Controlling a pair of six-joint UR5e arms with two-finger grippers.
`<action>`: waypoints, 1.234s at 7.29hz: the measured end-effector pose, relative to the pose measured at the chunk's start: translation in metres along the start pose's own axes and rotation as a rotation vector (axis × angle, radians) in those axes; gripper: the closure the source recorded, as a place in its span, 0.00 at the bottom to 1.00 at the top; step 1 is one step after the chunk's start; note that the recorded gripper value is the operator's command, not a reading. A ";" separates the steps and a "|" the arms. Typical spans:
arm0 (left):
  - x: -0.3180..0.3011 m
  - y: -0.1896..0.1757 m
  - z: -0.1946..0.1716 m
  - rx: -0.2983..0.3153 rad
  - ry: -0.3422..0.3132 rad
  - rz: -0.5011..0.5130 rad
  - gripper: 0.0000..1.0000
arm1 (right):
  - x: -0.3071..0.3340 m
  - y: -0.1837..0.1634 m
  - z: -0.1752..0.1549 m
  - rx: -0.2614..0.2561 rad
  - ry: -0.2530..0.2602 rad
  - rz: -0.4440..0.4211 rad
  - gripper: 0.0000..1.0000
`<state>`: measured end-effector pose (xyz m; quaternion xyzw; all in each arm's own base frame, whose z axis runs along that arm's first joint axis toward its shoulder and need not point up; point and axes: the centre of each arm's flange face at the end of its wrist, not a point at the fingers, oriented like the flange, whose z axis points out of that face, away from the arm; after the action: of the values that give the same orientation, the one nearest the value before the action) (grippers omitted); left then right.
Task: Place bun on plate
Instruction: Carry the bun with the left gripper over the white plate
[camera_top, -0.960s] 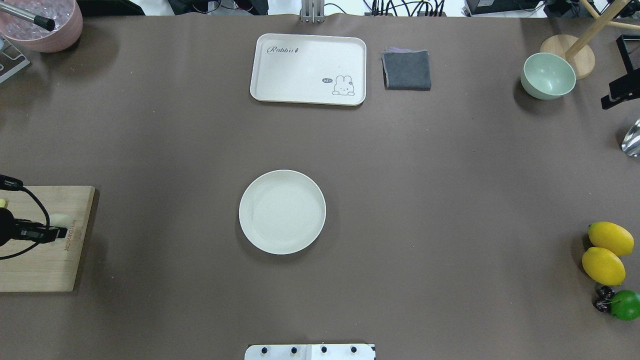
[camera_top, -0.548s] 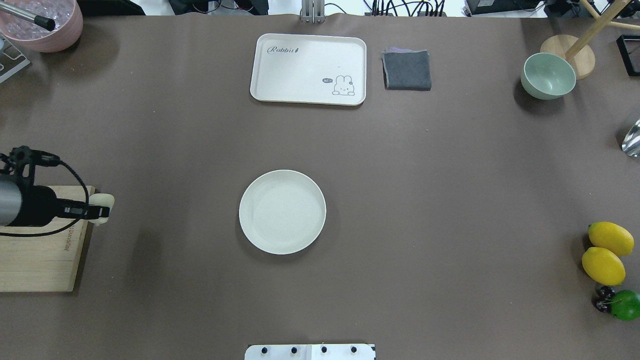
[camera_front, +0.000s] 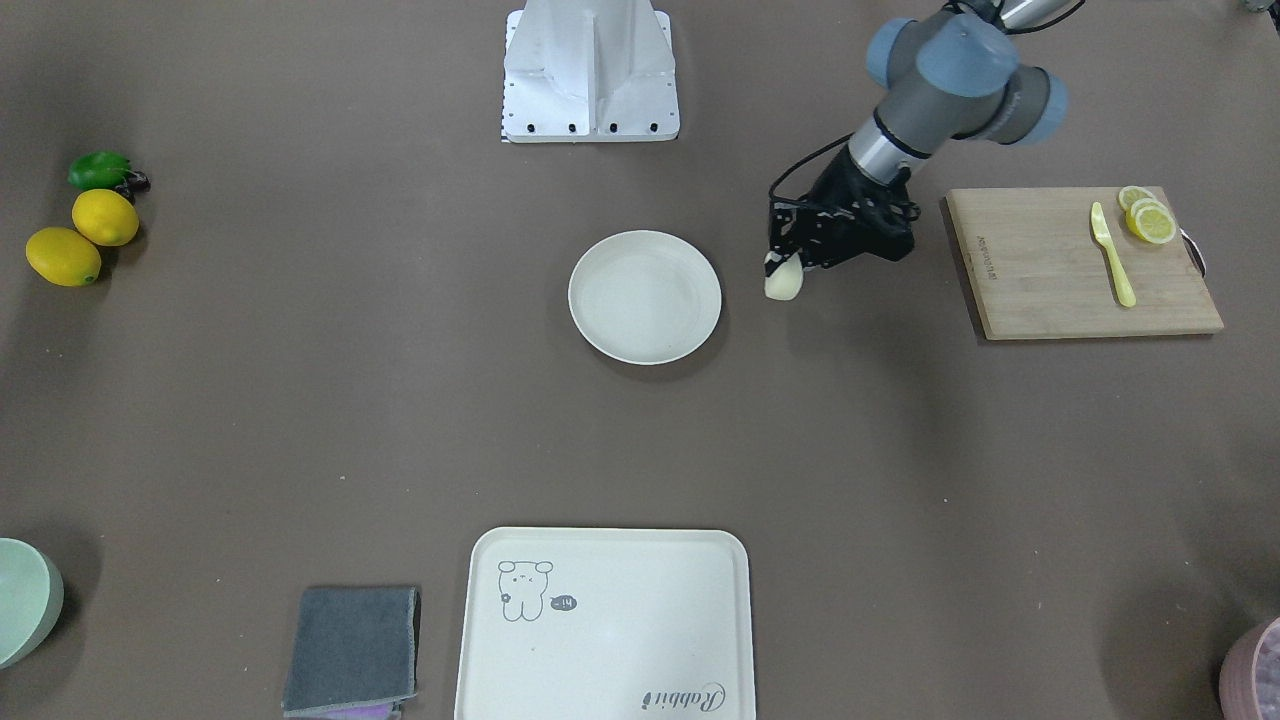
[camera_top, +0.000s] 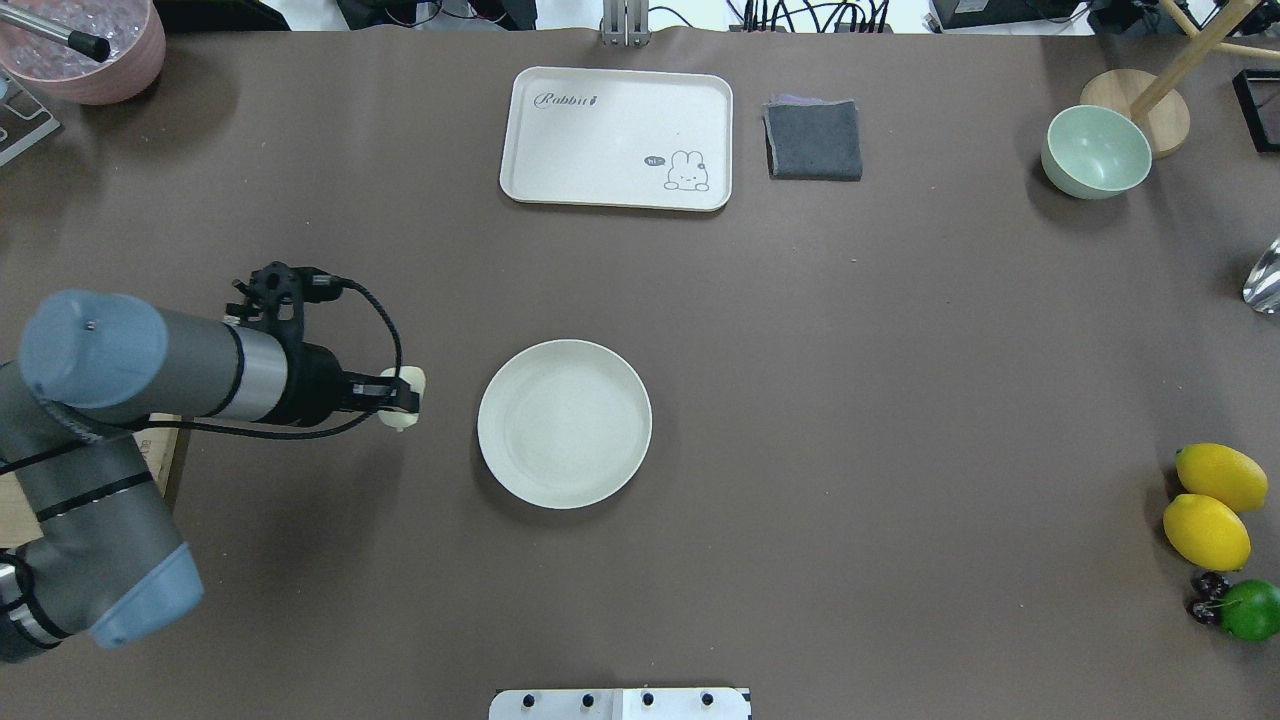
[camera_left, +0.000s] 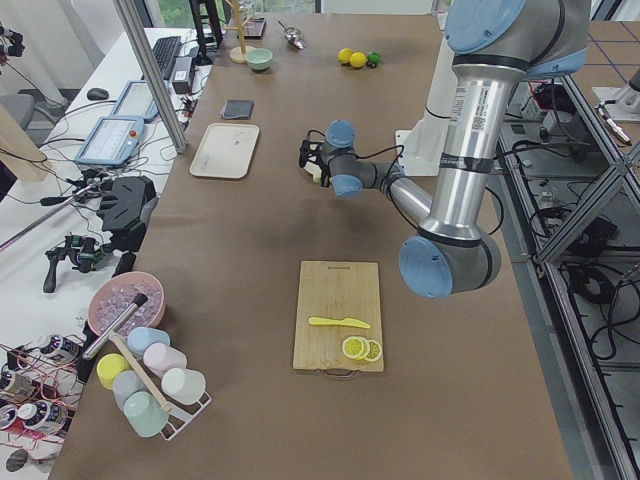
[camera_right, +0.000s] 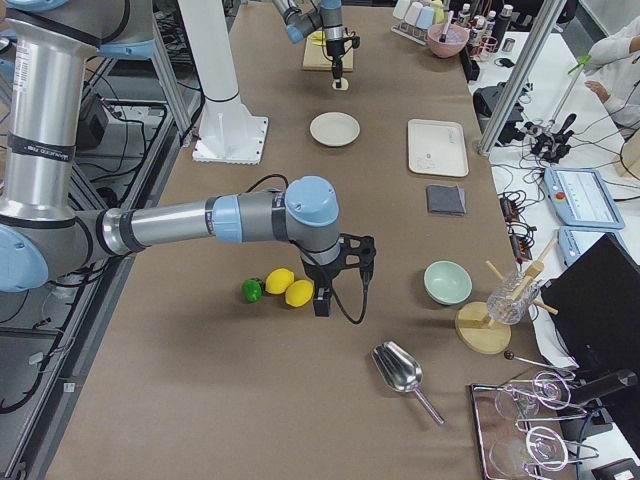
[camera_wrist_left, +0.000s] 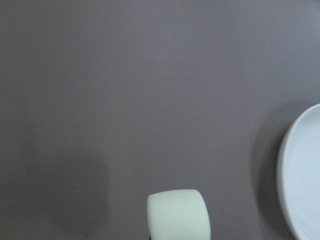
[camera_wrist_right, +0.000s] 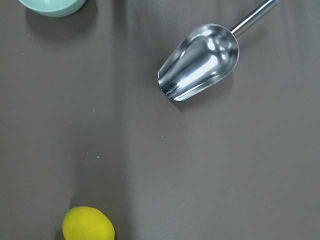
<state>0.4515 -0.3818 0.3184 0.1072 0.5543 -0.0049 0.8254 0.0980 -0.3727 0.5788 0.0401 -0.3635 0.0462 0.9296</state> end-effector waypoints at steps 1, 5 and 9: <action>0.051 0.011 0.026 0.008 -0.004 -0.020 0.70 | 0.008 0.007 0.001 -0.001 0.000 0.006 0.00; 0.124 0.033 0.085 0.030 -0.027 -0.051 0.09 | 0.013 0.011 0.001 -0.001 0.001 0.013 0.00; 0.121 0.015 0.074 0.062 -0.029 -0.055 0.03 | 0.014 0.012 0.001 0.001 0.001 0.014 0.00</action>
<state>0.5683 -0.3670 0.2368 0.1173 0.5444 -0.0463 0.8293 0.1066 -0.3603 0.5893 0.0382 -0.3634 0.0532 0.9293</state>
